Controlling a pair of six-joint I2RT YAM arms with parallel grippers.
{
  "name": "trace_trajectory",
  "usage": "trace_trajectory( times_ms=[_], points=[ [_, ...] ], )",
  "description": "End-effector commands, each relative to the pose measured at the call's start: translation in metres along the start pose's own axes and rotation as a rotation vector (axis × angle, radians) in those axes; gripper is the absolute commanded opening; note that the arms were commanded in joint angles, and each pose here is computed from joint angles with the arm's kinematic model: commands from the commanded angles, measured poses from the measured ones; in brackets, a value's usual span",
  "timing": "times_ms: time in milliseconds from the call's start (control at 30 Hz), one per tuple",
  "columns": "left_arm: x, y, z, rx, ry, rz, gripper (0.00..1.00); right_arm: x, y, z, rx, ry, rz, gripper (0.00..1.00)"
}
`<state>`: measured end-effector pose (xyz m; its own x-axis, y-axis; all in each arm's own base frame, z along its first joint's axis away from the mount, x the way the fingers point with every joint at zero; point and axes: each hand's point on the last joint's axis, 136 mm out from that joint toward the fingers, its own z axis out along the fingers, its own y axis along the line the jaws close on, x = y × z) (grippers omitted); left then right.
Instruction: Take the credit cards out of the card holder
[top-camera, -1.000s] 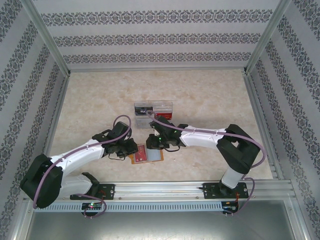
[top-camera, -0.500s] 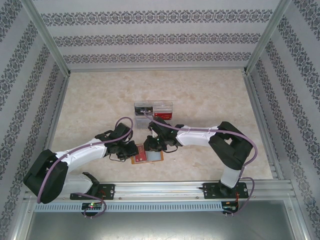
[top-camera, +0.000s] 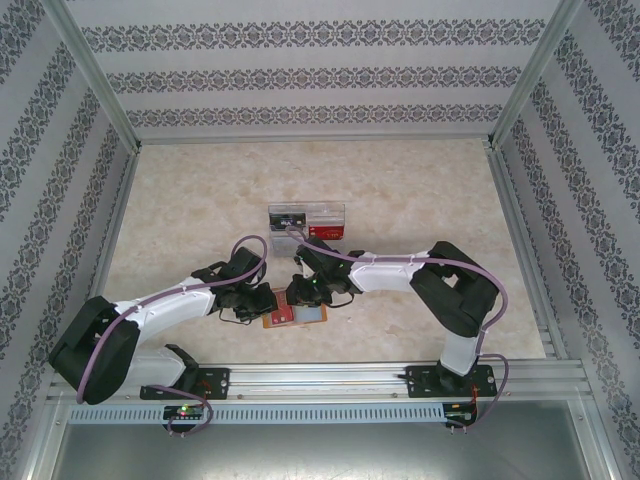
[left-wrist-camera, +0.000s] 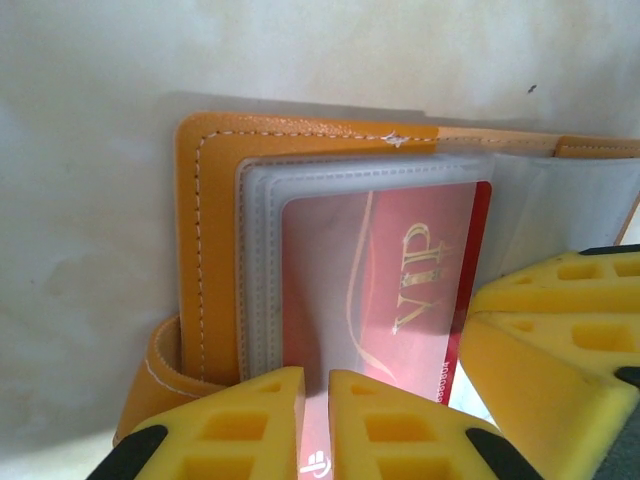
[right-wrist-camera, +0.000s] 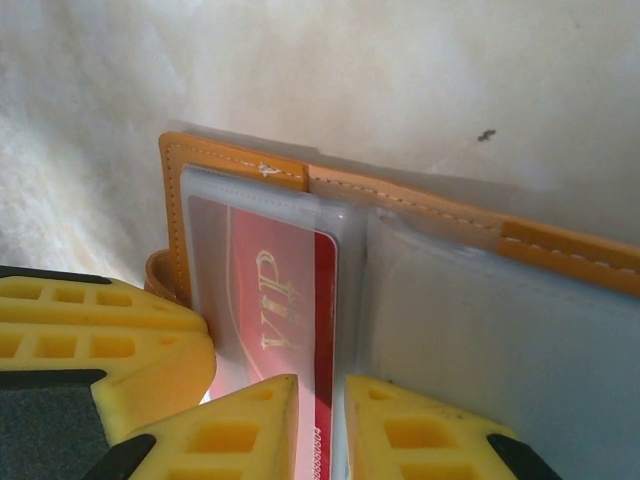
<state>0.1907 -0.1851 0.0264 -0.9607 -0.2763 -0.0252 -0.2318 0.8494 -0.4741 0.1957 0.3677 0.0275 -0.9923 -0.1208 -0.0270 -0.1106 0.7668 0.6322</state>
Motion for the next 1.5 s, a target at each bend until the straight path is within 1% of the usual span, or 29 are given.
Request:
trace_trajectory(
  times_ms=[0,67,100,200,233,300,367,433,733,1000,1200,1233,1367,1400,1467],
  points=[
    [0.001,0.006,0.004,-0.006,0.009,0.009,0.16,0.000,0.008,0.005,-0.023,0.013,0.006,0.21],
    [0.001,0.006,0.004,-0.006,0.009,0.010,0.16,-0.001,0.008,0.005,-0.023,0.012,0.008,0.21],
    [0.001,0.007,0.005,-0.008,0.011,0.008,0.16,0.000,0.008,0.005,-0.021,0.012,0.009,0.18],
    [0.002,0.008,0.005,-0.012,0.013,0.006,0.16,0.000,0.007,0.004,-0.018,0.009,0.010,0.02],
    [0.001,0.008,0.005,-0.016,0.013,0.004,0.14,0.000,0.006,0.004,-0.015,0.008,0.011,0.00],
    [0.002,0.015,0.006,-0.050,0.017,-0.005,0.11,-0.001,0.003,0.001,-0.009,0.000,0.018,0.00],
    [0.003,0.026,0.006,-0.109,0.017,-0.020,0.05,-0.001,-0.001,-0.001,-0.003,-0.005,0.027,0.00],
    [0.005,0.033,0.008,-0.143,0.024,-0.027,0.02,-0.001,-0.006,-0.003,0.004,-0.011,0.037,0.00],
    [0.006,0.036,0.004,-0.148,0.013,-0.030,0.01,0.001,-0.017,-0.011,0.018,-0.026,0.054,0.00],
    [0.003,0.028,-0.001,-0.122,0.000,-0.021,0.01,0.001,-0.017,-0.012,0.011,-0.023,0.055,0.00],
    [0.003,0.027,-0.001,-0.119,0.002,-0.014,0.01,0.000,-0.024,-0.019,0.021,-0.036,0.056,0.00],
    [0.002,0.026,-0.001,-0.119,0.004,-0.015,0.02,-0.001,-0.023,-0.019,0.015,-0.036,0.057,0.02],
    [0.003,0.025,0.001,-0.113,0.011,-0.010,0.02,-0.002,-0.013,-0.015,-0.022,-0.031,0.051,0.18],
    [0.002,0.025,0.001,-0.113,0.011,-0.011,0.02,-0.003,-0.012,-0.013,-0.027,-0.030,0.048,0.20],
    [0.003,0.025,0.002,-0.114,0.013,-0.011,0.01,-0.002,-0.011,-0.010,-0.031,-0.022,0.050,0.21]
  ],
)
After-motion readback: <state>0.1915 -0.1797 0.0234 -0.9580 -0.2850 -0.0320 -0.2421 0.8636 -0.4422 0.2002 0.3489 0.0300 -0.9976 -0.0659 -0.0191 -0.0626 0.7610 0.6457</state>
